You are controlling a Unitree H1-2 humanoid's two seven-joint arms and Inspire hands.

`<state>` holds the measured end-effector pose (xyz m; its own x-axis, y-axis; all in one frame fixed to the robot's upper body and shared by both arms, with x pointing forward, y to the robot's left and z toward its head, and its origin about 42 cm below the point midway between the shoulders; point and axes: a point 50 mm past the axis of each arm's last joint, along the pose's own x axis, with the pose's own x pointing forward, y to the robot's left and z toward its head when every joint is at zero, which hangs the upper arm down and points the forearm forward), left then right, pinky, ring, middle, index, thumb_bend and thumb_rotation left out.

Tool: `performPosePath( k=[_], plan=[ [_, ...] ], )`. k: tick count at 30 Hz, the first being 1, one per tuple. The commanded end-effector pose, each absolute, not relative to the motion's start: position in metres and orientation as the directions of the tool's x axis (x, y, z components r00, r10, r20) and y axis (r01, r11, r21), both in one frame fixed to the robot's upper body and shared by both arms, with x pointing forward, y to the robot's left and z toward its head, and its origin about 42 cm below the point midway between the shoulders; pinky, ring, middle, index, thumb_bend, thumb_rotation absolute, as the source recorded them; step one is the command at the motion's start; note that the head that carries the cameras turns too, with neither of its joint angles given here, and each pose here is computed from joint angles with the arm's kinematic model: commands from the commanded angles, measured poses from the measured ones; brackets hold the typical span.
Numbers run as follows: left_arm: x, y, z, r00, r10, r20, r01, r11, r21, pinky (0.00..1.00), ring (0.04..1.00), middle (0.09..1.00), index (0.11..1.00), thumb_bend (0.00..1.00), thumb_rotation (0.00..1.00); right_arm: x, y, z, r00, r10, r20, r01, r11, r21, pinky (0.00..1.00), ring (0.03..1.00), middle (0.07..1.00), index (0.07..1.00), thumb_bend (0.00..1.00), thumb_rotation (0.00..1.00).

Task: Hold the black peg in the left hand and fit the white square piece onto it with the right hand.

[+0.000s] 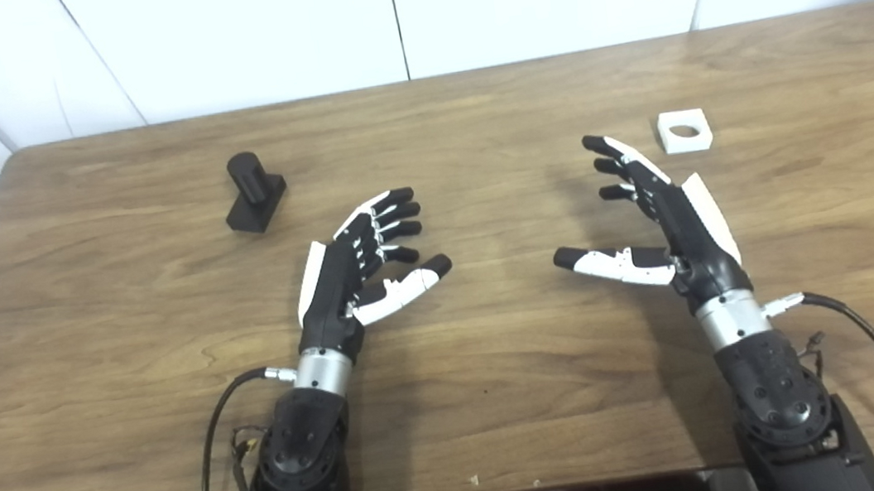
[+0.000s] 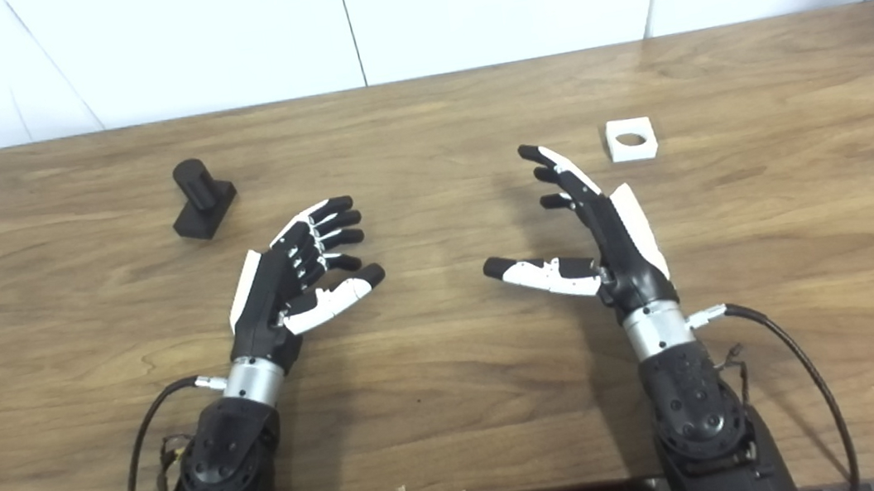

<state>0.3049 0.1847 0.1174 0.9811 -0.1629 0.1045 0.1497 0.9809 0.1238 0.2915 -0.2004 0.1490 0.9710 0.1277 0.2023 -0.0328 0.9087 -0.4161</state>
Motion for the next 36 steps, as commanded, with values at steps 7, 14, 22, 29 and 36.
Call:
performPosePath(
  k=[7,14,22,29,36],
  plan=[
    [0.308,0.178,0.123,0.975,-0.161,0.15,0.143,0.981,0.128,0.62,0.718,0.757,0.764,0.71,0.18,0.295,-0.202,0.157,0.946,0.132,0.298,-0.001,0.916,-0.402,0.72,0.85,0.891,0.855,0.78,0.3],
    [0.307,0.16,0.111,0.979,-0.165,0.123,0.152,0.982,0.113,0.59,0.716,0.764,0.768,0.72,0.17,0.292,-0.221,0.147,0.956,0.116,0.269,0.006,0.911,-0.413,0.76,0.849,0.896,0.864,0.77,0.29],
    [0.307,0.155,0.111,0.977,-0.114,0.178,0.075,0.975,0.209,0.57,0.734,0.776,0.748,0.71,0.15,0.291,-0.233,0.141,0.959,0.108,0.261,0.017,0.901,-0.433,0.68,0.804,0.88,0.861,0.8,0.37],
    [0.306,0.159,0.122,0.976,-0.03,0.216,-0.021,0.973,0.228,0.58,0.728,0.753,0.72,0.69,0.16,0.291,-0.235,0.141,0.962,0.11,0.251,0.007,0.905,-0.426,0.71,0.811,0.88,0.85,0.8,0.34],
    [0.306,0.169,0.137,0.97,0.004,0.245,-0.075,0.957,0.28,0.6,0.727,0.742,0.7,0.69,0.19,0.292,-0.237,0.141,0.961,0.115,0.251,0.004,0.903,-0.43,0.71,0.812,0.88,0.84,0.8,0.36]
  ],
)
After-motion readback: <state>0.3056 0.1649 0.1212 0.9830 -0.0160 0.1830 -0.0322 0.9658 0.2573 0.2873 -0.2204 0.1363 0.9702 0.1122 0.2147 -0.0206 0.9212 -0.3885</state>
